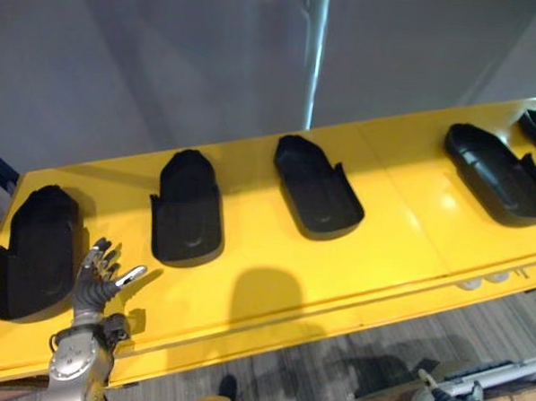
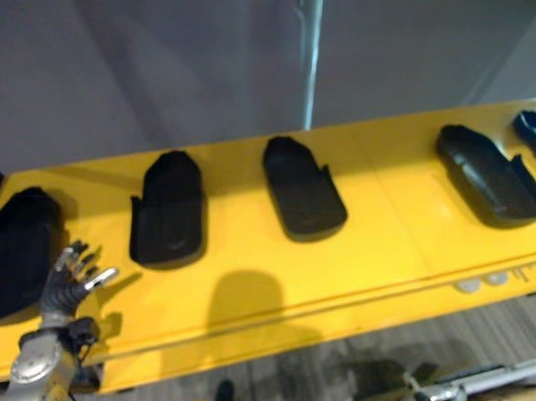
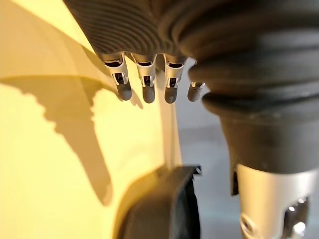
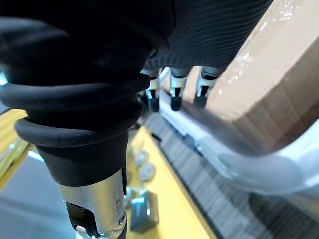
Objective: Walk over and take plastic housings, then place them on the shelf
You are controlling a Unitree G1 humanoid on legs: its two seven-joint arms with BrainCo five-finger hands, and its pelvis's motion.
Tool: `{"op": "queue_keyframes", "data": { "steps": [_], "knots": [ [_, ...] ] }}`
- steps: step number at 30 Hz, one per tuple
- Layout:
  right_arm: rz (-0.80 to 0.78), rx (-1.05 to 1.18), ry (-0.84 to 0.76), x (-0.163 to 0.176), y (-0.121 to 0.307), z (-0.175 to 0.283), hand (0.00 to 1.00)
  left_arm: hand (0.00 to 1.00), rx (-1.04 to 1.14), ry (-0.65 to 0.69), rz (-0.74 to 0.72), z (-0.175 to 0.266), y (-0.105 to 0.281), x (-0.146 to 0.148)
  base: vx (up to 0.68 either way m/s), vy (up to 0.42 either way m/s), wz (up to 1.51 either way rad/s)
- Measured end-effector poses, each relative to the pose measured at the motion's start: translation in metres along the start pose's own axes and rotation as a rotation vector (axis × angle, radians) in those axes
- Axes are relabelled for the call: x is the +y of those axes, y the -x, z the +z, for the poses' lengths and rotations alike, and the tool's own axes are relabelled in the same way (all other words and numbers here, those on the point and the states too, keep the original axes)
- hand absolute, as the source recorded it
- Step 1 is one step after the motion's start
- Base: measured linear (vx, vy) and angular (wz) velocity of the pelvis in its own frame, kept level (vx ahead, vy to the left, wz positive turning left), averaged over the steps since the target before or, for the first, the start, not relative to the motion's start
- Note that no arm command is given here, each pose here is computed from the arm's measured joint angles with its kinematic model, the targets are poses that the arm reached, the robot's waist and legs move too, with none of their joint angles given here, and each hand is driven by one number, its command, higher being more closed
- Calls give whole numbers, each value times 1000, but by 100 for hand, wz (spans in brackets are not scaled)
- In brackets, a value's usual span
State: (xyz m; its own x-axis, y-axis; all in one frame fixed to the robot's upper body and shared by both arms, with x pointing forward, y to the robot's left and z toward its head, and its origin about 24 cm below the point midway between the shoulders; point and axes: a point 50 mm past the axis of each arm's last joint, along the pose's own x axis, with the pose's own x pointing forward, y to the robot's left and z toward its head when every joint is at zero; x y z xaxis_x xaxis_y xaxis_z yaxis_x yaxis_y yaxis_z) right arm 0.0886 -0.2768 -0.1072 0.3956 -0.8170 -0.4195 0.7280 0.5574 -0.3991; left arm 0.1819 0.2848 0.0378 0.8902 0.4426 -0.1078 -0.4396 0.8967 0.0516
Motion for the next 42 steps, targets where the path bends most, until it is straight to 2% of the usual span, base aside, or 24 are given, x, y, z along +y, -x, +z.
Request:
{"op": "queue_keyframes", "data": {
  "steps": [6, 14, 24, 42],
  "knots": [
    [4, -2, -1, 1, 0, 1, 0, 0, 13, -25, 111, -4, -3, 6, 0, 0, 0],
    [9, 7, 7, 3, 0, 0, 0, 0, 23, -34, 187, -7, -4, 8, 0, 0, 0],
    [24, 4, 13, 6, 1, 0, 0, 0, 29, 1, 247, -10, -3, 7, 0, 0, 0],
    [25, 7, 15, 6, 1, 0, 0, 0, 30, -34, 331, -11, -3, 15, 0, 0, 0]
  ]
}}
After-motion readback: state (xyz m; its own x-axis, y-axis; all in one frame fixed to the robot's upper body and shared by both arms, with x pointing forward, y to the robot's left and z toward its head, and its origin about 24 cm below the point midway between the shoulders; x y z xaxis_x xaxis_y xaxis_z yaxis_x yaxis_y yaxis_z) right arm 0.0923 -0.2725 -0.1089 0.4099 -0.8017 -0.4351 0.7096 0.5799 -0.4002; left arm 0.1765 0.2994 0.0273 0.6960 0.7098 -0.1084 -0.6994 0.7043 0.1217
